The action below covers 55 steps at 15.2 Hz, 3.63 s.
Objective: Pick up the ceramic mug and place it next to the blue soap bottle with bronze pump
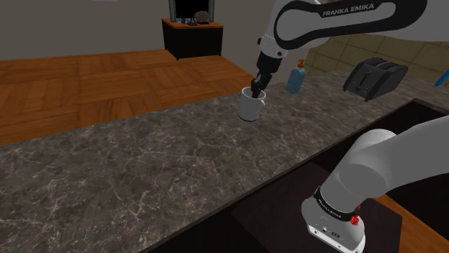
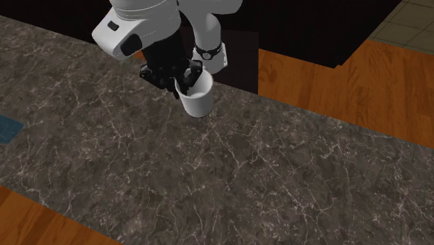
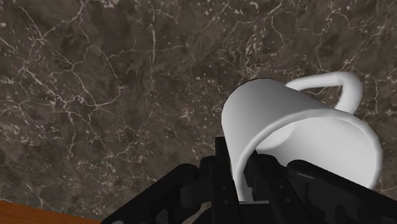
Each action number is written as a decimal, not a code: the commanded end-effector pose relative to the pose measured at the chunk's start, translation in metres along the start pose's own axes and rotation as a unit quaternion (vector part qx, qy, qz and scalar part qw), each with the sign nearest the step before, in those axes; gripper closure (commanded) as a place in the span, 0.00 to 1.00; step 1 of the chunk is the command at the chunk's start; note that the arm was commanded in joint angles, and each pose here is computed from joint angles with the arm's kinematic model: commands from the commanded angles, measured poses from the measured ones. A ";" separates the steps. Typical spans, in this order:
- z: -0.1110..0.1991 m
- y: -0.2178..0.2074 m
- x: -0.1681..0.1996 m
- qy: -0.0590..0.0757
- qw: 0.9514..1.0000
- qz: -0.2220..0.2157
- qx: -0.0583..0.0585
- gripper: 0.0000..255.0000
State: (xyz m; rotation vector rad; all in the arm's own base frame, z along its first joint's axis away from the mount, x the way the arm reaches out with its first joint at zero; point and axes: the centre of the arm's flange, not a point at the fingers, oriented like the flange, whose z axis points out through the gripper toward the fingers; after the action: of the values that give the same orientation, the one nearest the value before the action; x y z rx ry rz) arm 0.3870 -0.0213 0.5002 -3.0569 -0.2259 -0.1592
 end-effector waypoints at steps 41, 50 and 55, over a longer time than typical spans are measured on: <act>-0.156 0.175 0.024 0.000 1.000 0.000 0.000 1.00; -0.163 0.294 0.030 0.000 1.000 0.000 0.000 1.00; -0.167 0.360 0.033 0.000 1.000 0.000 0.000 1.00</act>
State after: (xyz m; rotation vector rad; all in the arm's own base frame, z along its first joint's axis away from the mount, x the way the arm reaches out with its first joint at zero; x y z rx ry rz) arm 0.4551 -0.3717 0.6456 -3.0564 -0.2215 -0.1583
